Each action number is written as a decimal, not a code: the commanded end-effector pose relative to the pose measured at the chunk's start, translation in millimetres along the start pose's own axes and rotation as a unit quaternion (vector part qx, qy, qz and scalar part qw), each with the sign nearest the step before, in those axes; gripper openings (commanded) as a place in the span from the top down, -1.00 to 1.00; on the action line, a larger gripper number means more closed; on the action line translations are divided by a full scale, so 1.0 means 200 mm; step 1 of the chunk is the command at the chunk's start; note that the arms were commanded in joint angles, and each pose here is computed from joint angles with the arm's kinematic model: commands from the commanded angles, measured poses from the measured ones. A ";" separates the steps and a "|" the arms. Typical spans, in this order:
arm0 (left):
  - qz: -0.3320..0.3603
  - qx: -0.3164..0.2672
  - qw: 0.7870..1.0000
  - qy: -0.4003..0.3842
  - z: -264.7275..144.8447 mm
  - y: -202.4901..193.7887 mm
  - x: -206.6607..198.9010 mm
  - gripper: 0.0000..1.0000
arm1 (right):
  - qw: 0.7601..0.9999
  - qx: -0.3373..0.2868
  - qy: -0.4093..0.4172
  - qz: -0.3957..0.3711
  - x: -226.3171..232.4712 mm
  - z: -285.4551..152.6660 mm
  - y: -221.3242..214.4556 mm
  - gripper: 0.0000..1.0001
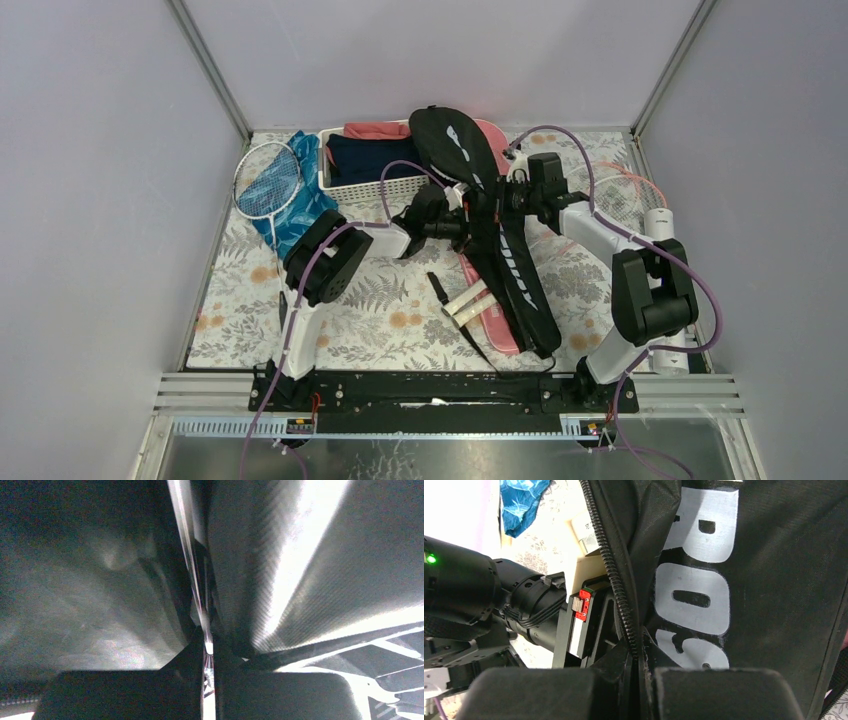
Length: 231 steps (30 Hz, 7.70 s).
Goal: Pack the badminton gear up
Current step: Place the racket in the racket bag, then pick up the racket from the center of the board, then place the racket in the racket bag.
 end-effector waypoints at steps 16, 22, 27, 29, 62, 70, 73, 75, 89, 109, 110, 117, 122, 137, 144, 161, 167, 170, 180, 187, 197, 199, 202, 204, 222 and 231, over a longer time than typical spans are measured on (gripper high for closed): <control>-0.053 -0.096 0.991 0.075 -0.13 0.18 0.15 1.00 | 0.992 -0.008 0.079 0.100 0.22 -0.13 0.11 1.00; -0.023 -0.093 0.995 0.032 -0.09 0.20 0.07 1.00 | 0.989 -0.005 0.078 0.129 0.21 -0.10 0.12 1.00; -0.011 -0.096 0.995 -0.029 -0.07 0.25 -0.03 1.00 | 0.986 -0.011 0.077 0.146 0.19 -0.07 0.11 1.00; -0.010 -0.097 0.994 -0.049 -0.06 0.28 -0.06 1.00 | 0.986 -0.012 0.078 0.150 0.18 -0.07 0.10 1.00; 0.125 -0.017 0.989 -0.072 -0.11 0.21 -0.10 -0.16 | 0.988 -0.085 -0.002 0.129 0.06 -0.15 0.23 1.00; 0.225 0.020 0.974 -0.020 -0.35 0.20 -0.14 -0.40 | 0.984 -0.137 -0.041 0.103 0.02 -0.23 0.31 1.00; 0.264 0.039 0.964 0.014 -0.47 0.21 -0.14 -0.44 | 0.984 -0.146 -0.041 0.096 0.02 -0.25 0.34 1.00; 0.295 0.035 0.953 0.065 -0.61 0.24 -0.13 -0.46 | 0.984 -0.150 -0.039 0.090 0.02 -0.26 0.34 1.00; 0.279 -0.010 0.830 0.483 -1.89 0.30 0.34 -0.47 | 0.987 -0.149 -0.006 0.068 0.03 -0.25 0.31 1.00; 0.145 0.003 0.823 0.550 -2.33 0.28 0.81 -0.12 | 0.990 -0.118 0.018 0.072 0.05 -0.25 0.24 1.00; 0.143 0.004 0.823 0.550 -2.34 0.28 0.82 -0.08 | 0.990 -0.118 0.017 0.072 0.05 -0.25 0.24 1.00; 0.128 0.007 0.832 0.540 -2.33 0.27 0.89 0.17 | 0.990 -0.115 0.018 0.074 0.04 -0.24 0.24 1.00; 0.123 0.000 0.841 0.527 -2.32 0.27 0.89 0.42 | 0.991 -0.113 0.016 0.075 0.04 -0.24 0.24 1.00; 0.159 -0.050 0.836 0.524 -2.39 0.36 0.61 1.00 | 0.991 -0.104 0.017 0.083 0.02 -0.22 0.23 1.00; 0.205 -0.071 0.840 0.496 -2.34 0.36 0.39 1.00 | 0.989 -0.122 -0.008 0.088 0.01 -0.23 0.25 1.00; 0.441 0.130 0.769 0.444 -1.50 0.22 -0.06 1.00 | 0.973 -0.188 -0.100 0.085 0.11 -0.20 0.37 1.00; 0.458 0.214 0.745 0.435 -1.24 0.10 0.00 1.00 | 0.973 -0.182 -0.097 0.101 0.11 -0.15 0.37 1.00; 0.460 0.242 0.736 0.434 -1.15 0.05 0.04 1.00 | 0.974 -0.177 -0.097 0.102 0.11 -0.13 0.37 1.00; 0.463 0.274 0.708 0.458 -1.00 0.02 0.07 1.00 | 0.976 -0.165 -0.099 0.105 0.10 -0.10 0.34 1.00; 0.460 0.259 0.687 0.500 -1.01 0.05 0.09 1.00 | 0.974 -0.172 -0.113 0.093 0.08 -0.10 0.36 1.00; 0.471 0.211 0.683 0.517 -1.12 0.10 0.00 1.00 | 0.971 -0.175 -0.137 0.082 0.05 -0.10 0.36 1.00; 0.471 0.211 0.681 0.519 -1.12 0.11 0.00 1.00 | 0.972 -0.176 -0.136 0.081 0.05 -0.10 0.36 1.00; 0.464 0.216 0.671 0.536 -1.12 0.11 0.03 1.00 | 0.972 -0.177 -0.134 0.081 0.06 -0.11 0.37 1.00; 0.461 0.217 0.665 0.546 -1.12 0.11 0.04 1.00 | 0.972 -0.179 -0.133 0.079 0.07 -0.12 0.38 1.00; 0.486 0.250 0.580 0.604 -1.05 0.07 0.09 1.00 | 0.975 -0.163 -0.138 0.066 0.10 -0.10 0.38 1.00; 0.496 0.263 0.555 0.614 -0.98 0.06 0.11 1.00 | 0.977 -0.147 -0.141 0.063 0.09 -0.05 0.34 1.00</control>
Point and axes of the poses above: each gripper's point midway between its finger pads, its own z axis out along the fingers, its own x axis along the line the jaws close on, y = z × x, the point moved 6 cm from there along -z, back along the fingers, and after that the axes turned 11 degrees about z, right-handed, at the moved point
